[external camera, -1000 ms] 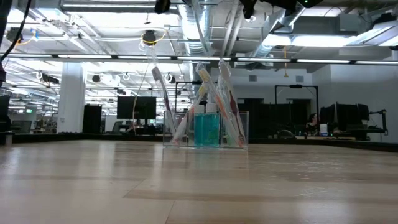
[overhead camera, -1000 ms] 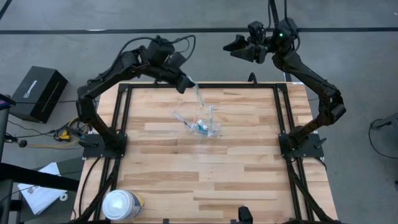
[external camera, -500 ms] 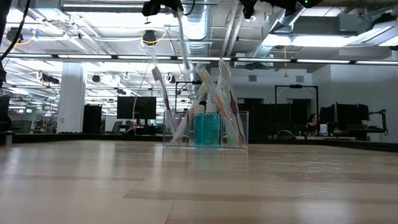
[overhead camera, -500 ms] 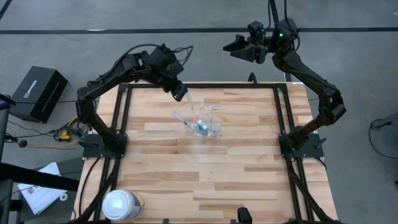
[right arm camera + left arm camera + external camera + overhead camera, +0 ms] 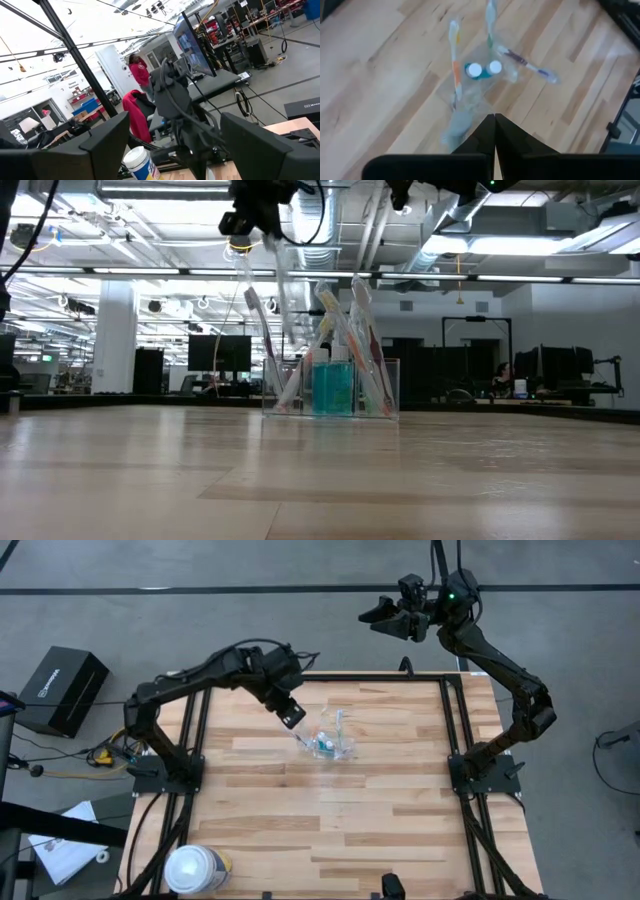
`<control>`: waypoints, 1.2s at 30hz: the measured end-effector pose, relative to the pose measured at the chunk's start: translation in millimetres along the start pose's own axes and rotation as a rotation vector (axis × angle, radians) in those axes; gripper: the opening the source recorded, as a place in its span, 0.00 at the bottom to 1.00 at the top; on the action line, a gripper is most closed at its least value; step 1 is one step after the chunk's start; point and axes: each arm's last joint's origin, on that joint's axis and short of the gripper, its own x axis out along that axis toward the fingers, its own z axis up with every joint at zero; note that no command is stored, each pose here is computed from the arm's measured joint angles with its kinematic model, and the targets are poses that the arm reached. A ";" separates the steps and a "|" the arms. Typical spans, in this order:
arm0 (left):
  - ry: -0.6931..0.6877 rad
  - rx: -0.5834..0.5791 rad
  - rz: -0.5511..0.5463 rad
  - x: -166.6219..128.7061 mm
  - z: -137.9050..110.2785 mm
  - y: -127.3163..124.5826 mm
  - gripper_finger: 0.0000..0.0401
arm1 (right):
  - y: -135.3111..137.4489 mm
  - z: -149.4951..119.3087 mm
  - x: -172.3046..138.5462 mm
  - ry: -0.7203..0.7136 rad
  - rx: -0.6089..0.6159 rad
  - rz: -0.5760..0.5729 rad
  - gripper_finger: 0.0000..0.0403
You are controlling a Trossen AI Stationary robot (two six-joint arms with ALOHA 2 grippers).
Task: Pick & Place toothbrushing station
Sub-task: Put the green toothbrush into the transparent organizer
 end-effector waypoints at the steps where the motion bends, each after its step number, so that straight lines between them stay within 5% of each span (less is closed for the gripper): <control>1: 0.007 0.001 0.002 2.1 -0.9 0.2 0.00 | 0.0 0.0 0.0 0.000 0.000 0.000 0.75; 15: 0.108 -0.006 0.053 32.8 -14.4 10.7 0.00 | 0.0 0.0 0.0 0.000 -0.003 0.001 0.75; 36: 0.031 -0.050 -0.093 63.5 -11.0 10.5 0.00 | 0.0 0.0 0.0 0.001 -0.003 0.001 0.75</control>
